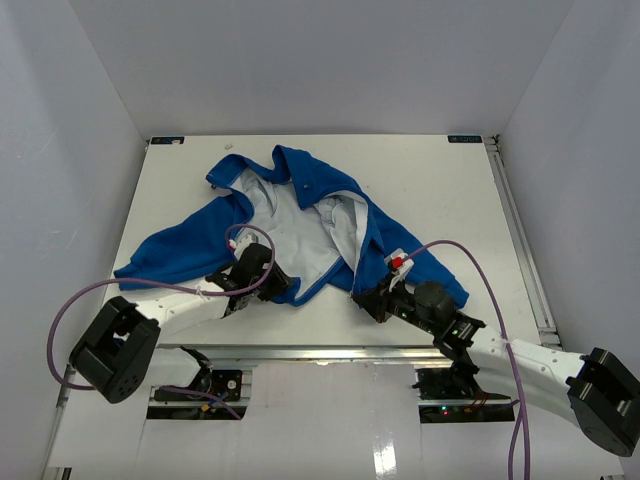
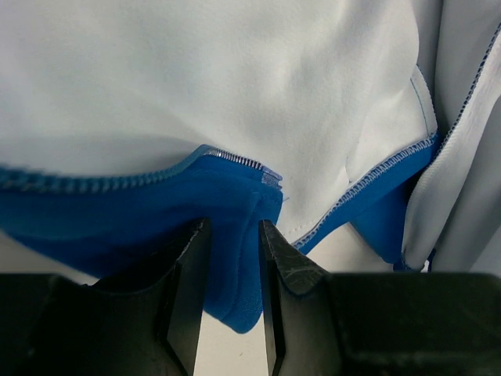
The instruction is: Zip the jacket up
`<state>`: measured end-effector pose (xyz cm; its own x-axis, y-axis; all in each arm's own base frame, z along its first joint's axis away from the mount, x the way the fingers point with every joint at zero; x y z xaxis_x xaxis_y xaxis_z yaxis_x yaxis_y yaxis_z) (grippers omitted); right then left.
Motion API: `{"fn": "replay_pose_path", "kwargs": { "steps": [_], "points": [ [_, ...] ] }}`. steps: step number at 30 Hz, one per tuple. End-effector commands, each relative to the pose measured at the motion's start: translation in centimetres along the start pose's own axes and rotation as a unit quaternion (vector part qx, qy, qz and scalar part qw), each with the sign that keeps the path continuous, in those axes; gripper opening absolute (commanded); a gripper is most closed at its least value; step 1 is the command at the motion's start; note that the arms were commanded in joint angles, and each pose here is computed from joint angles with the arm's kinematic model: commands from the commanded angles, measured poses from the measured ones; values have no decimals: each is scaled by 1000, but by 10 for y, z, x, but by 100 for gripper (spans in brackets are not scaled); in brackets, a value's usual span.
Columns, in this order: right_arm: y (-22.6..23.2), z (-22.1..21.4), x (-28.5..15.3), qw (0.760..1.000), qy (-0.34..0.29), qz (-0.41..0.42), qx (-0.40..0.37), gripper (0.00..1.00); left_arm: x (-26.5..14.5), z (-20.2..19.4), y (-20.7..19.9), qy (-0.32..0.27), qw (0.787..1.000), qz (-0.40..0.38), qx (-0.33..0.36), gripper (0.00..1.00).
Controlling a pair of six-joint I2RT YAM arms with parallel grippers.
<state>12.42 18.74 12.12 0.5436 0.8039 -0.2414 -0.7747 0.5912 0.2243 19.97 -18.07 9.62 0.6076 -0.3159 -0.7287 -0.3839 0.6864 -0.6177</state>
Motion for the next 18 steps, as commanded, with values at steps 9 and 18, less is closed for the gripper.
{"fn": "replay_pose_path", "kwargs": {
  "steps": [9, 18],
  "points": [
    [3, 13, 3, 999, -31, 7, -3, 9, -18, -1, 2, 13, 999, 29, -38, 40],
    [3, 12, 2, 999, -34, 8, -1, 8, 5, -10, -4, 58, 996, 57, -48, 45]
  ]
}}
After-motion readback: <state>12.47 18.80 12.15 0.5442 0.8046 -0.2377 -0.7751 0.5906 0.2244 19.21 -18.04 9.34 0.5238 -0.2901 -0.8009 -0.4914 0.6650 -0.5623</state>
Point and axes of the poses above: each gripper's point midway between its finger pads, its own x axis out along the fingers, its own y axis along the line the jaws close on, z = x × y, the point moved 8 cm from there along -x, back along the fingers, and after that the axes turned 9 degrees about -x, right-handed, at the moved point
